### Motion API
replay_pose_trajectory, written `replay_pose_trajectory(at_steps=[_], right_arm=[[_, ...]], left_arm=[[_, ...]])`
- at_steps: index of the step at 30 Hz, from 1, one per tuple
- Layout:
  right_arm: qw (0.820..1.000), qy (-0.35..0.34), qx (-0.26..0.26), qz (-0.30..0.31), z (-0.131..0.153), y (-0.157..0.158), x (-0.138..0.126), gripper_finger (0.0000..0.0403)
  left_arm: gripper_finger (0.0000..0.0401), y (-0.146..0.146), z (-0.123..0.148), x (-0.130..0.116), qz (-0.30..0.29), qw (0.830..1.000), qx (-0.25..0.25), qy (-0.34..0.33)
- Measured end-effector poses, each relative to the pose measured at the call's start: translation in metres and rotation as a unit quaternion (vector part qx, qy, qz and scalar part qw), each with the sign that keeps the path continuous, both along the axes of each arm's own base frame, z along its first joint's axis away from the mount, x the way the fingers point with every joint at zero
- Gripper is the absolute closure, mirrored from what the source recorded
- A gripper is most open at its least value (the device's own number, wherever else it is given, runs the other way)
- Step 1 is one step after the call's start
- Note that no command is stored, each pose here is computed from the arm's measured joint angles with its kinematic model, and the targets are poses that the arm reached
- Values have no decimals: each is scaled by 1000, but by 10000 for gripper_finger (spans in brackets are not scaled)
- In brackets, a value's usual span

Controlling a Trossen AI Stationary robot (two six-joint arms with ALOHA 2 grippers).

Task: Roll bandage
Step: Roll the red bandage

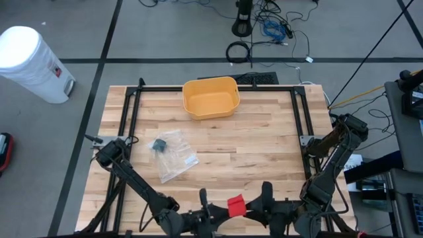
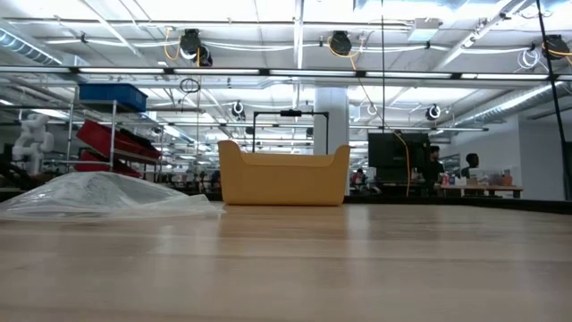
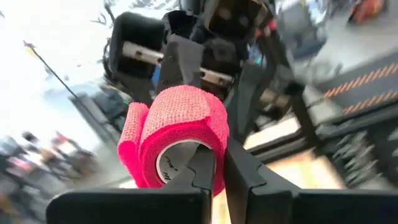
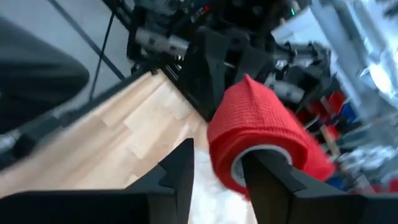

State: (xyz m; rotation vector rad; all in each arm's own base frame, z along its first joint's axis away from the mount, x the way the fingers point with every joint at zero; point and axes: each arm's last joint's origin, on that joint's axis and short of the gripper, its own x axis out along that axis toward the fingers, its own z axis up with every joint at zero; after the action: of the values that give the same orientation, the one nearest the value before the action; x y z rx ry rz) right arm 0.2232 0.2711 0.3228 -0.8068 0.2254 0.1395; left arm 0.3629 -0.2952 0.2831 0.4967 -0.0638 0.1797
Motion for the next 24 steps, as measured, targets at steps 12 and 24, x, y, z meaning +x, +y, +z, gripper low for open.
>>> replay_pose_trajectory(at_steps=[12, 24], right_arm=[[983, 39, 172, -55, 16, -10, -9, 272], [954, 63, 286, -58, 19, -14, -3, 273]], left_arm=[[385, -11, -7, -14, 99, 840, 513, 147], [385, 1, -23, -9, 74, 727, 641, 234]])
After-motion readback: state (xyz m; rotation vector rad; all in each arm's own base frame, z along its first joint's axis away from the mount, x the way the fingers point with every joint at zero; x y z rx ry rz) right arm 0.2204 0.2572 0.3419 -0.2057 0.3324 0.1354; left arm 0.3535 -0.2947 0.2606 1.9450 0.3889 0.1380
